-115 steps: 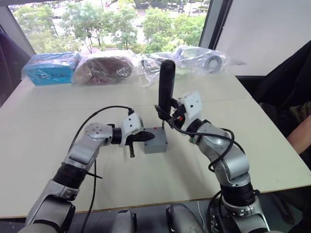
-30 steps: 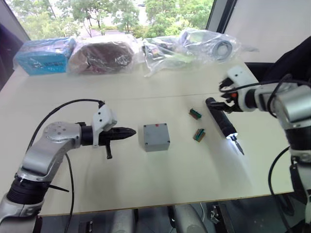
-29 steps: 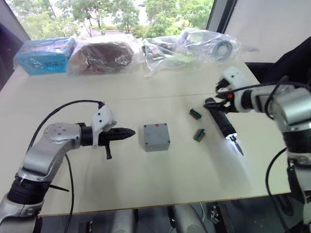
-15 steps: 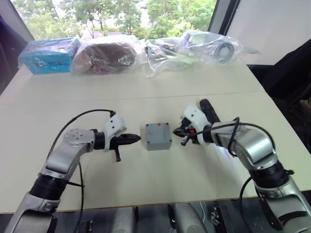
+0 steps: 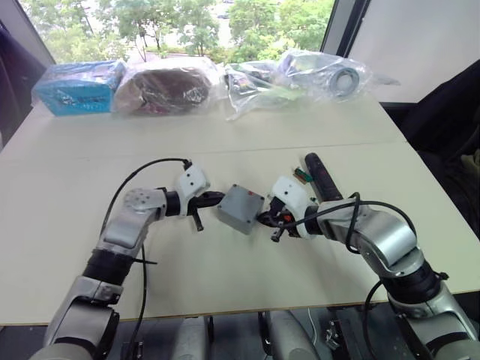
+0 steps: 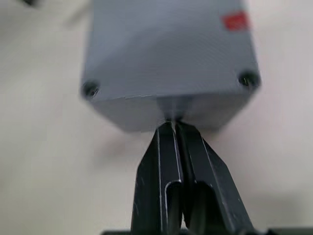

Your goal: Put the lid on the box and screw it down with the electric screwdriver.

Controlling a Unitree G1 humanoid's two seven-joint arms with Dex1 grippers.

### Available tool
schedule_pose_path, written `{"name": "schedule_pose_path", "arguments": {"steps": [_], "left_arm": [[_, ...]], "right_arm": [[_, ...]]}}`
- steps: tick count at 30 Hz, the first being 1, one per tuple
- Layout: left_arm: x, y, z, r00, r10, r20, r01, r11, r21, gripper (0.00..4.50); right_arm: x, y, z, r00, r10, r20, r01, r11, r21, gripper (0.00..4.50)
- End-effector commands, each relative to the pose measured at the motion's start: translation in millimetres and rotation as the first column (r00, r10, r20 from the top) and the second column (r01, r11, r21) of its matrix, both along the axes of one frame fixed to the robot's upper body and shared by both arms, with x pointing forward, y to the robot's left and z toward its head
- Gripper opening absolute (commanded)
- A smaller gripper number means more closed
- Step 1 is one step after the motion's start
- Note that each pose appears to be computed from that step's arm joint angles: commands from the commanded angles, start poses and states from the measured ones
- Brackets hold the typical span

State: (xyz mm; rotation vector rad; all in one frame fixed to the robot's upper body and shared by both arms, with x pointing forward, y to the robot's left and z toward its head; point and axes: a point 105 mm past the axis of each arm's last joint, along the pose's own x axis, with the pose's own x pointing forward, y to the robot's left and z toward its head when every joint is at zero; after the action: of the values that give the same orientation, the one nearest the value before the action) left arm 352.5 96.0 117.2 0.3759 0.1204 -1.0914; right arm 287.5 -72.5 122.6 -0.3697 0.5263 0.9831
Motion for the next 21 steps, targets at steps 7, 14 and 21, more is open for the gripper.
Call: {"name": "schedule_pose_path", "arguments": {"steps": [7,14,21], "left_arm": [[-8.9,20.9,5.8,0.998,-0.040,0.044,0.037,0.996,0.076,0.00],[-43.3,35.5,4.2,0.992,-0.120,-0.034,0.124,0.985,0.121,0.00],[-49.1,23.6,6.5,0.991,-0.128,-0.047,0.132,0.987,0.092,0.00]], "right_arm": [[25.8,-28.8,38.2,0.980,-0.086,0.179,0.093,0.995,-0.032,0.05],[49.6,-27.0,31.0,0.973,-0.115,0.201,0.113,0.993,0.017,0.05],[49.7,-3.6,10.1,0.986,-0.051,0.158,0.043,0.997,0.057,0.05]]}}
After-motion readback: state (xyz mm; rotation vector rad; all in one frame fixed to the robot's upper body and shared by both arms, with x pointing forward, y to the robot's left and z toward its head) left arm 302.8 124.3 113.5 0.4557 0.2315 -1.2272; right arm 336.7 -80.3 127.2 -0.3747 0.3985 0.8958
